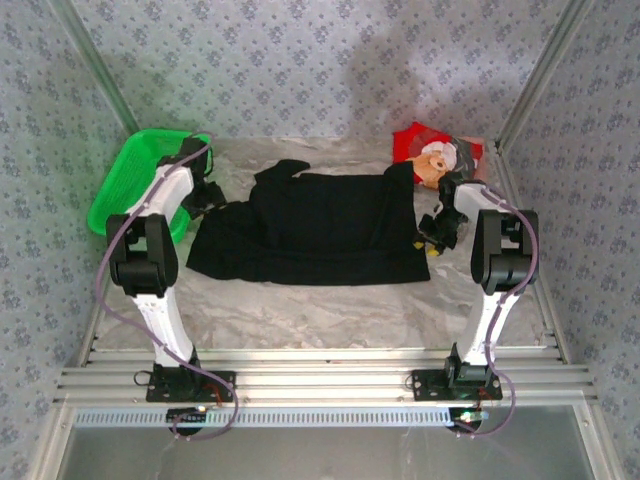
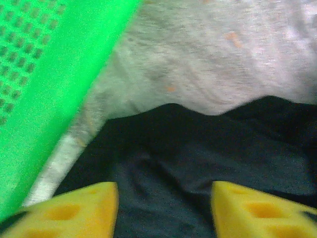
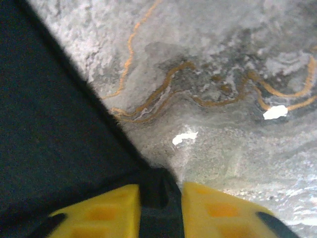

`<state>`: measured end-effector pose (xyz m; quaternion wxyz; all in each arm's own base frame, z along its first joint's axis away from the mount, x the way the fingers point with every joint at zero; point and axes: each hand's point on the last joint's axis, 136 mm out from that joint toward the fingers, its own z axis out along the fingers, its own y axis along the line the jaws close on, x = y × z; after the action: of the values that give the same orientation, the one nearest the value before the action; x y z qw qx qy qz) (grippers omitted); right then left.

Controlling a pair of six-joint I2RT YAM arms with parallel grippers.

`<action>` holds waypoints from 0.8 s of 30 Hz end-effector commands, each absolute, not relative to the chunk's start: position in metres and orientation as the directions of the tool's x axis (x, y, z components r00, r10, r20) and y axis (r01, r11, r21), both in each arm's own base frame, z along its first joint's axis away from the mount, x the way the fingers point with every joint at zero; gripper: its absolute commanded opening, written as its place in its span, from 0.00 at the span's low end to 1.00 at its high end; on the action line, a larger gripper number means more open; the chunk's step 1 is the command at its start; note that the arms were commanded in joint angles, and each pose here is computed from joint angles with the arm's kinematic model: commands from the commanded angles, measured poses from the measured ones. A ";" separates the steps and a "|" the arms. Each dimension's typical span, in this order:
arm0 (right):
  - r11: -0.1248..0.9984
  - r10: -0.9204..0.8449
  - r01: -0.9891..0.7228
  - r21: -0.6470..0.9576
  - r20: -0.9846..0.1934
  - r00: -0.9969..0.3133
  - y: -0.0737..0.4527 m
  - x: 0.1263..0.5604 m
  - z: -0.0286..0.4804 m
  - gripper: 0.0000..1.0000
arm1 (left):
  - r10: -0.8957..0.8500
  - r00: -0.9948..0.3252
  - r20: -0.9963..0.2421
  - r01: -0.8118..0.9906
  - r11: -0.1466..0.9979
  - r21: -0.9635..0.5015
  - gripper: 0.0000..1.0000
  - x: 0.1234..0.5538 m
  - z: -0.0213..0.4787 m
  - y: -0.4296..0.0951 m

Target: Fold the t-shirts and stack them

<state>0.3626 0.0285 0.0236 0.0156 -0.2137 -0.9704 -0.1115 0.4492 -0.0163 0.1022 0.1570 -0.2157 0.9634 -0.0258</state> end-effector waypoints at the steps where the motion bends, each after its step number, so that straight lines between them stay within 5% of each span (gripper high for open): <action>1: 0.888 0.402 0.388 0.248 -0.009 -0.915 0.030 0.371 0.058 0.51 | -0.453 -0.817 -0.356 -0.361 0.884 -0.297 0.84 0.450 0.172 -0.038; 5: 0.889 0.383 0.341 0.307 -0.087 -0.920 0.031 0.363 0.105 0.68 | -0.496 -0.797 -0.345 -0.338 0.840 -0.425 0.99 0.412 0.224 -0.055; 9: 0.879 0.382 0.325 0.349 -0.106 -0.918 0.032 0.332 0.135 0.76 | -0.535 -0.793 -0.293 -0.362 0.799 -0.480 1.00 0.356 0.236 -0.061; 17: 0.817 0.432 0.393 0.421 0.005 -0.902 0.041 0.265 0.109 0.76 | -0.590 -0.797 -0.128 -0.488 0.754 -0.440 0.94 0.273 0.168 -0.048; 24: 0.767 0.433 0.391 0.508 0.039 -0.900 0.051 0.262 0.081 0.75 | -0.661 -0.746 -0.080 -0.602 0.721 -0.343 0.86 0.262 0.105 -0.006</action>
<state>0.2519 0.0424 0.0815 -0.0237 -0.2272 -0.9475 -0.2236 0.2528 -0.0203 0.1120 0.0830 -0.3355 0.9252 -0.1568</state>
